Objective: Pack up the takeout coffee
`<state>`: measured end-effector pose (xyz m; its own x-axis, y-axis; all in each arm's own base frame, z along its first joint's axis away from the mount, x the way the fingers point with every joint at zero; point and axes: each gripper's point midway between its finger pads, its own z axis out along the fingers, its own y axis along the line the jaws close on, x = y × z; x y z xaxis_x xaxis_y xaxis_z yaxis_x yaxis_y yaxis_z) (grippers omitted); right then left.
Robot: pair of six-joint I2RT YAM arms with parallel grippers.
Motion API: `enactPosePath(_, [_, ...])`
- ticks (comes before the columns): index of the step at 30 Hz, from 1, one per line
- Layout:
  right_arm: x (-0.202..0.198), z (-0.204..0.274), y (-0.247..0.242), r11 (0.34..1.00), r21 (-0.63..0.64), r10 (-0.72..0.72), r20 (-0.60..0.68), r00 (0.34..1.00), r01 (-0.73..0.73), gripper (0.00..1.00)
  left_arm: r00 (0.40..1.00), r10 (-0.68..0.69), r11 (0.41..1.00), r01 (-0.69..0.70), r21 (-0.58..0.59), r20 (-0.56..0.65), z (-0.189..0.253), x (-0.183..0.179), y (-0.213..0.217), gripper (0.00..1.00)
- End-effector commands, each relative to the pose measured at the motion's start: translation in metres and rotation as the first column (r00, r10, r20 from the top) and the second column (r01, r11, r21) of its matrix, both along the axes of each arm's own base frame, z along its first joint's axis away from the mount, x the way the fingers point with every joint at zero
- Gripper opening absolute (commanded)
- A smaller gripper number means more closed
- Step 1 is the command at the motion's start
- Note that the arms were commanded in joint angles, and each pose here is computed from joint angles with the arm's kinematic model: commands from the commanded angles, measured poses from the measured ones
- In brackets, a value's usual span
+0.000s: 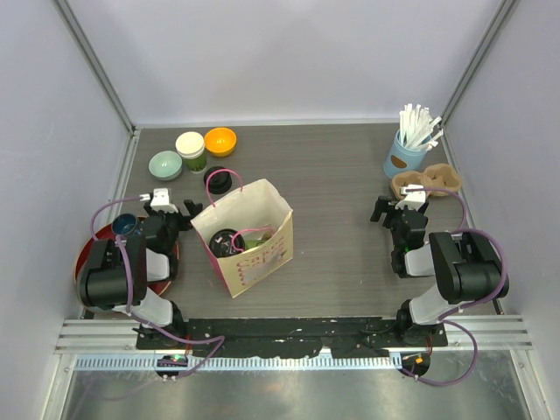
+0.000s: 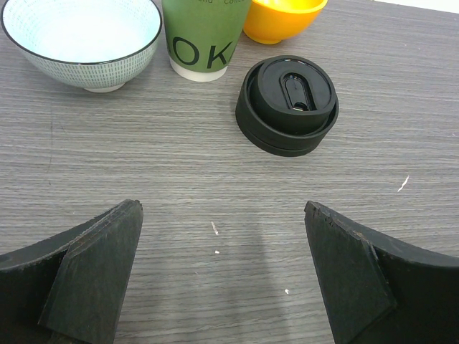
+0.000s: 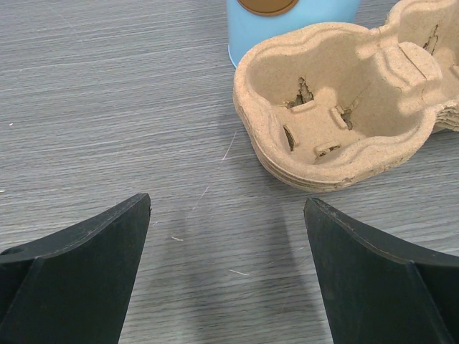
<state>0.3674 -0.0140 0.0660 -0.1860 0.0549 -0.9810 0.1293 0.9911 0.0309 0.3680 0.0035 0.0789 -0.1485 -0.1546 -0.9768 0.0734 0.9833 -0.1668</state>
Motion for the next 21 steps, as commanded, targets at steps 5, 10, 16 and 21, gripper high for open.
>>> enactPosePath(5, [0.0101,0.021,-0.0041,1.0,0.005,-0.024,0.074,0.997,0.024,0.94,0.998,-0.002,1.0,0.001,0.015,0.07,0.0213,0.0096,0.0021,1.0])
enactPosePath(10, [0.01,0.0205,-0.005,1.0,0.004,-0.027,0.073,0.997,0.027,0.94,0.998,-0.003,1.0,0.001,0.016,0.068,0.0214,0.0096,0.0025,1.0])
enactPosePath(16, [0.0101,0.021,-0.0041,1.0,0.005,-0.024,0.074,0.997,0.024,0.94,0.998,-0.024,0.999,0.022,0.025,0.057,0.0204,0.0102,-0.0004,1.0])
enactPosePath(21, [0.0101,0.021,-0.0044,1.0,0.004,-0.025,0.074,0.997,0.025,0.94,0.998,-0.029,0.999,0.027,0.026,0.058,0.0206,0.0096,-0.0012,1.0])
